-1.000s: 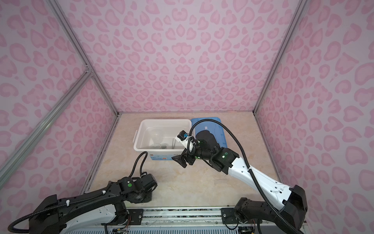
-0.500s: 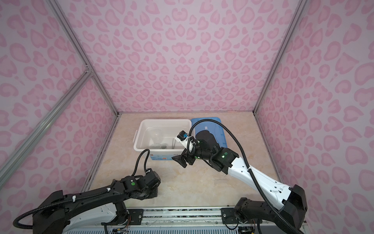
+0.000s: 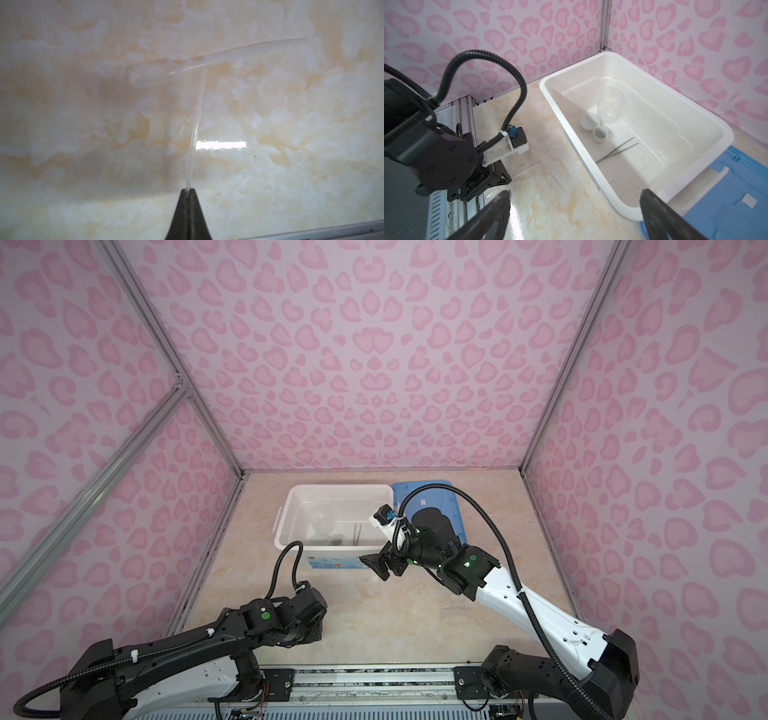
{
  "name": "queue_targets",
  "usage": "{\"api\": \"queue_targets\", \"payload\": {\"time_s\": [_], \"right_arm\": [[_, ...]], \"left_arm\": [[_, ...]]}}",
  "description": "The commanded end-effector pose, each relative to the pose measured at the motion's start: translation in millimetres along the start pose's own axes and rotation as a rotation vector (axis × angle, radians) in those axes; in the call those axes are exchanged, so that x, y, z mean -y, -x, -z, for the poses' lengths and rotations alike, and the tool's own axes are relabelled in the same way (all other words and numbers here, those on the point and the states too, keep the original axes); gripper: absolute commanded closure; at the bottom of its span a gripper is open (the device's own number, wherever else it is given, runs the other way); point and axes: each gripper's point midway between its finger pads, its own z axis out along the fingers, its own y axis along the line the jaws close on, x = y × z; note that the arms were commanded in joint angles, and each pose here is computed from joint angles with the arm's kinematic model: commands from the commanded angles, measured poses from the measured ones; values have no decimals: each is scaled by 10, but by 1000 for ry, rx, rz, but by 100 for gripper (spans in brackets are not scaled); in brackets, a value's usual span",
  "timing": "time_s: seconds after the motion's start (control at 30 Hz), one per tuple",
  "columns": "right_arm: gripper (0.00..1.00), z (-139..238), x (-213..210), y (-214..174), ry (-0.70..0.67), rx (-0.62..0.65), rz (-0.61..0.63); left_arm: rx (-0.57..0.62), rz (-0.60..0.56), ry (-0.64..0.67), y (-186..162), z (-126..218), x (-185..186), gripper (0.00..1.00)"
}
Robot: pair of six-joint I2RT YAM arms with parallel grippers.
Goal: Organize the chemistry lab equipment
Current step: 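Close the left gripper on the clear plastic pipette, then lift the pipette with left gripper and carry it over the bin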
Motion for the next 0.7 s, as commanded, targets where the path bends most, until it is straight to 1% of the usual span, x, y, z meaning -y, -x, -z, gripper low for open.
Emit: {"api": "queue_targets", "payload": {"time_s": [0.0,0.13,0.23,0.33,0.47,0.67], "right_arm": [[2,6,23,43,7,23,-33],[3,-27,-38,59,49,23,-52],[4,-79,-89,59,75,-5,-47],[5,-93,-137,168,103,6,-48],[6,-48,-18,423,52,72,-73],[7,-26,309,564,-58,60,-118]], "left_arm": [[71,14,18,164,212,-24,97],[151,2,-45,418,565,136,97],[222,-16,-113,670,887,314,97],[281,-44,-150,940,1173,463,97],[341,-86,-200,1317,1450,703,97],[414,-159,-223,1819,1708,1080,97]]}}
